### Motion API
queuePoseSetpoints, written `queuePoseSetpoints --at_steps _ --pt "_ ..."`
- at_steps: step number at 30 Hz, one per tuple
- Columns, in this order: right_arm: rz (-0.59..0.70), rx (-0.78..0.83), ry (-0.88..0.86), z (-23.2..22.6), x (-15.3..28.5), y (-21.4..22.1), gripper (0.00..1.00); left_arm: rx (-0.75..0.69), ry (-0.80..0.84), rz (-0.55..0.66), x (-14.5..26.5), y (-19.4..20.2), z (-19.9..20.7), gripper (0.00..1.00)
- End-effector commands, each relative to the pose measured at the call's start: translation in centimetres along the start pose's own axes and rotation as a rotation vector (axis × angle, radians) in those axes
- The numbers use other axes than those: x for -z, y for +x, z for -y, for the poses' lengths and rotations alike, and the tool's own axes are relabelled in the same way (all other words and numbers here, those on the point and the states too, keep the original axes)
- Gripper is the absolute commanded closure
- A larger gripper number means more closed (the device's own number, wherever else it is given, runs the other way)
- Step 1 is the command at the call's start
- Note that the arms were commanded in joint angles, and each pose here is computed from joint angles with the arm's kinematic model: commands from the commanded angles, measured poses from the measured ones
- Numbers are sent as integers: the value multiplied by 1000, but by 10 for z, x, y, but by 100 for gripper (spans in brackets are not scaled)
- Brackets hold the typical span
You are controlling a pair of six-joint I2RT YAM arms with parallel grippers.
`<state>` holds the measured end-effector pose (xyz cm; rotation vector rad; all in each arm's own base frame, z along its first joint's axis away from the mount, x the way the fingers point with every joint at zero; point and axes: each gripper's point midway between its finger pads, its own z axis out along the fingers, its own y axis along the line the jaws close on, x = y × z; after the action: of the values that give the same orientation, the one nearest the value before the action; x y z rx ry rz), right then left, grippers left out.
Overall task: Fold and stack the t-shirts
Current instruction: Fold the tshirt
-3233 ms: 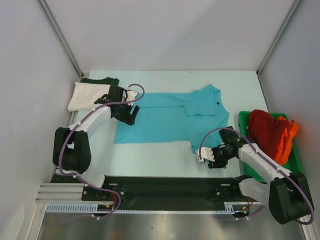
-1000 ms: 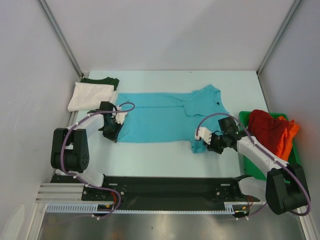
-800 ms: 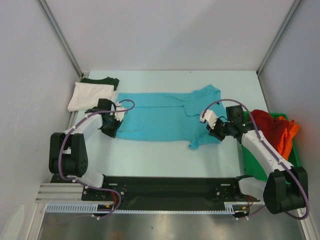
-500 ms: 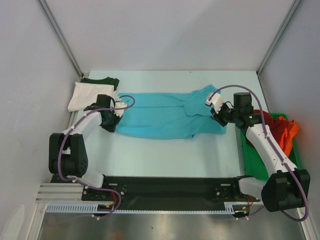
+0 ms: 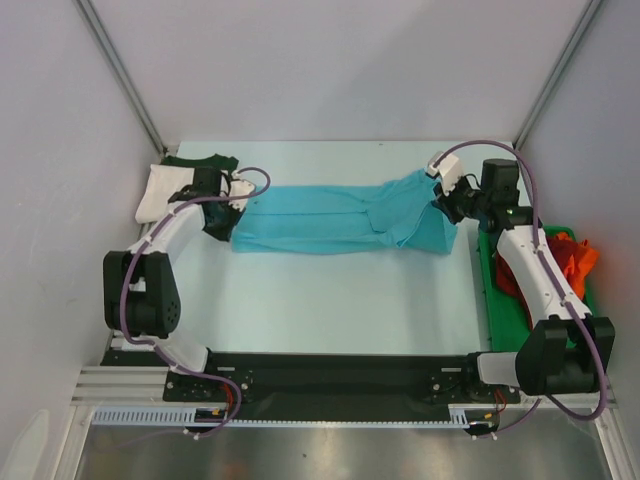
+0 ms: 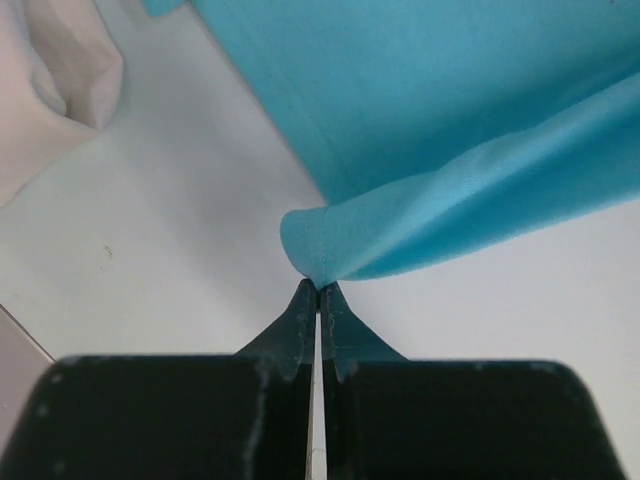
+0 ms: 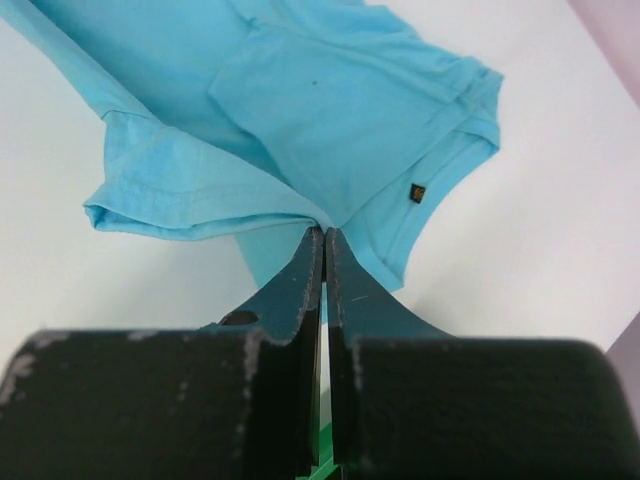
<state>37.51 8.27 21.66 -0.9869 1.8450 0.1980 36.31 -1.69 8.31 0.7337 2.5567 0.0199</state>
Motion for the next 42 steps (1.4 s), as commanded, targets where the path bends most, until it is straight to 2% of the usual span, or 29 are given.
queuePoseSetpoints --at_steps 1,14,17,18,19,20,22,23,24,26,28,33,38,42 --pt "73 21 65 26 -1 -28 100 -29 -19 35 3 -21 -13 100" --pt "84 13 85 69 -47 -36 100 -32 -30 10 -21 -43 -31 99" --pt "87 14 91 85 -68 -35 100 -27 -44 11 -28 -52 -39 99" --pt "58 -3 79 87 -85 -21 99 -23 -39 -14 -37 -49 -40 99" --pt "53 1 91 93 -89 -23 91 -15 -41 -26 -39 -49 -41 92" --pt "54 -6 120 99 -90 -26 72 17 -56 -3 -35 -60 -46 82" --pt "94 -8 205 110 -68 -50 64 40 -53 64 -17 -76 -45 75" --pt "112 -19 201 106 -61 -57 61 66 -35 78 -14 -73 -36 71" --pt "113 -53 176 94 -58 -52 60 67 -41 148 7 -82 -32 66" --pt "126 -73 152 76 -46 -55 57 55 -29 160 5 -73 -16 66" --pt "70 -100 65 42 -57 -28 55 6 -41 162 7 -71 -1 65" --pt "11 -187 -51 -3 -77 12 54 -45 35 99 -16 -50 32 65" --pt "-24 -194 -125 -17 -102 19 54 -34 74 33 -37 -44 37 67" --pt "-45 -178 -129 -4 -128 23 53 -30 107 -29 -57 -33 42 67"
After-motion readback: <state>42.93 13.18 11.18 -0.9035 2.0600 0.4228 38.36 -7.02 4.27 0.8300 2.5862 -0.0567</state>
